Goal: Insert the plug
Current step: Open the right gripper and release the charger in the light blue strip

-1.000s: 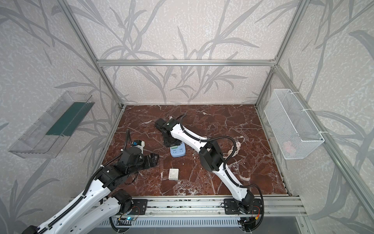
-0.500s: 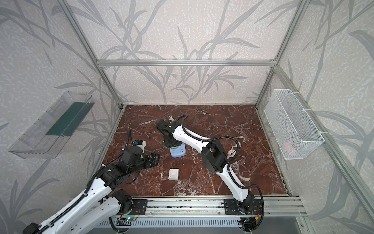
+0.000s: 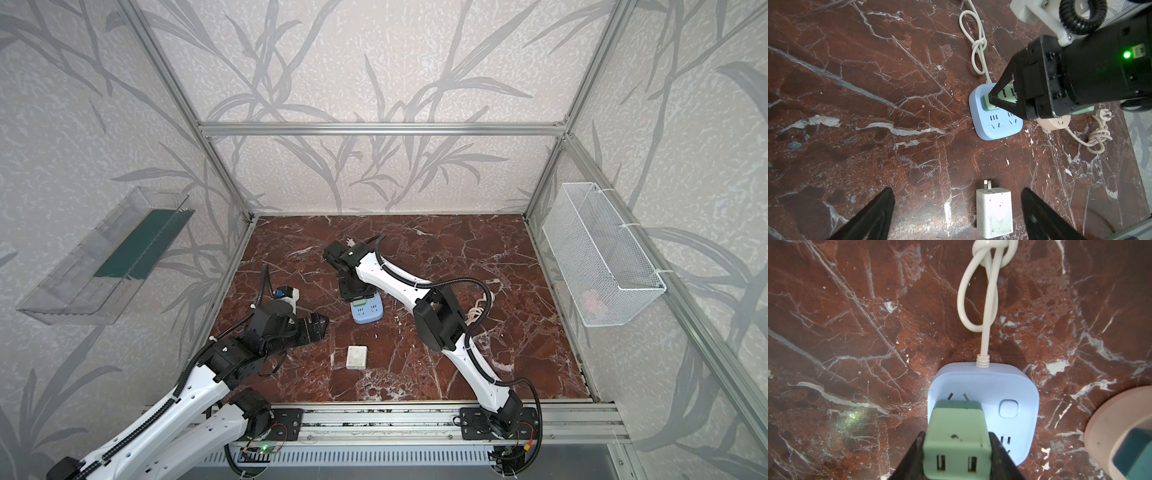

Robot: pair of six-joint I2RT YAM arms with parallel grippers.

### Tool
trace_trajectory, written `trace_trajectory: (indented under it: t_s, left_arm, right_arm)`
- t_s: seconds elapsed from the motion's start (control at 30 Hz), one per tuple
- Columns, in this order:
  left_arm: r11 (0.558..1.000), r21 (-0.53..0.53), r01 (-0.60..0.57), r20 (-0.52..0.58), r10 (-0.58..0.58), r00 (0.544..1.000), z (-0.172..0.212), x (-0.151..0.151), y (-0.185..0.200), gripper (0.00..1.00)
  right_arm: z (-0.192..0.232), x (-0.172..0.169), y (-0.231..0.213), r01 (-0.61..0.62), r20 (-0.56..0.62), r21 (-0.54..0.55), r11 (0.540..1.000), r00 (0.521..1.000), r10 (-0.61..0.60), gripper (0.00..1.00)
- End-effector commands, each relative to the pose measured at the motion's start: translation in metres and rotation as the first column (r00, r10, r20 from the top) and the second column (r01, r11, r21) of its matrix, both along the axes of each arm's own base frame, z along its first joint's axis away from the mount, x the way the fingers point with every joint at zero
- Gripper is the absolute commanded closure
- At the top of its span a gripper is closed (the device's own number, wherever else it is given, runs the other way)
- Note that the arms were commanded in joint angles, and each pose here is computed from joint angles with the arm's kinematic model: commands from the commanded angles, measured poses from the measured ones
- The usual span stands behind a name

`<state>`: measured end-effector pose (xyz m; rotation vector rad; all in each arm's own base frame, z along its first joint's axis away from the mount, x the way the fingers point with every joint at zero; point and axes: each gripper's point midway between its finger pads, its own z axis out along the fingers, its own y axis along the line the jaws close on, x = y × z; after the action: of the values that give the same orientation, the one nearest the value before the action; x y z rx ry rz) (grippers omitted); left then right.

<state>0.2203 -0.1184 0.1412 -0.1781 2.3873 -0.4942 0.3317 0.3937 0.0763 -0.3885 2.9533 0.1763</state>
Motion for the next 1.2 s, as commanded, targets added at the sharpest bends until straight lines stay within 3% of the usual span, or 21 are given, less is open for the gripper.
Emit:
trace_trajectory:
  t_s: [0.0, 0.33, 0.7, 0.77, 0.93, 1.17]
  left_arm:
    - [1.0, 0.007, 0.004, 0.01, -0.004, 1.0, 0.0, -0.001, 0.001, 0.07]
    - [1.0, 0.005, -0.003, 0.02, 0.003, 1.0, 0.002, -0.004, 0.005, 0.07]
    - [1.0, 0.003, -0.013, 0.025, 0.013, 1.0, 0.005, -0.005, 0.007, 0.07]
    - [1.0, 0.003, -0.012, 0.02, 0.012, 1.0, 0.004, -0.005, 0.006, 0.07]
    - [1.0, -0.004, -0.013, 0.027, 0.013, 1.0, 0.004, -0.003, 0.005, 0.07]
    - [1.0, -0.01, -0.007, 0.023, 0.007, 1.0, 0.0, -0.001, 0.002, 0.07]
  right_arm:
    - [0.001, -0.011, -0.009, -0.032, -0.059, -0.046, 0.998, 0.998, 0.03, 0.59]
    - [0.03, -0.004, 0.001, -0.05, 0.005, 0.012, 0.999, 0.999, 0.05, 0.49]
    - [0.05, -0.015, -0.026, -0.063, 0.085, -0.062, 0.996, 0.994, 0.068, 0.47]
    - [0.052, -0.021, -0.032, -0.063, 0.104, -0.059, 0.996, 0.992, 0.069, 0.46]
    - [0.06, -0.047, -0.045, -0.066, 0.167, 0.009, 0.998, 0.984, 0.064, 0.32]
    - [0.044, -0.099, -0.042, -0.047, 0.133, 0.13, 0.99, 0.991, 0.03, 0.28]
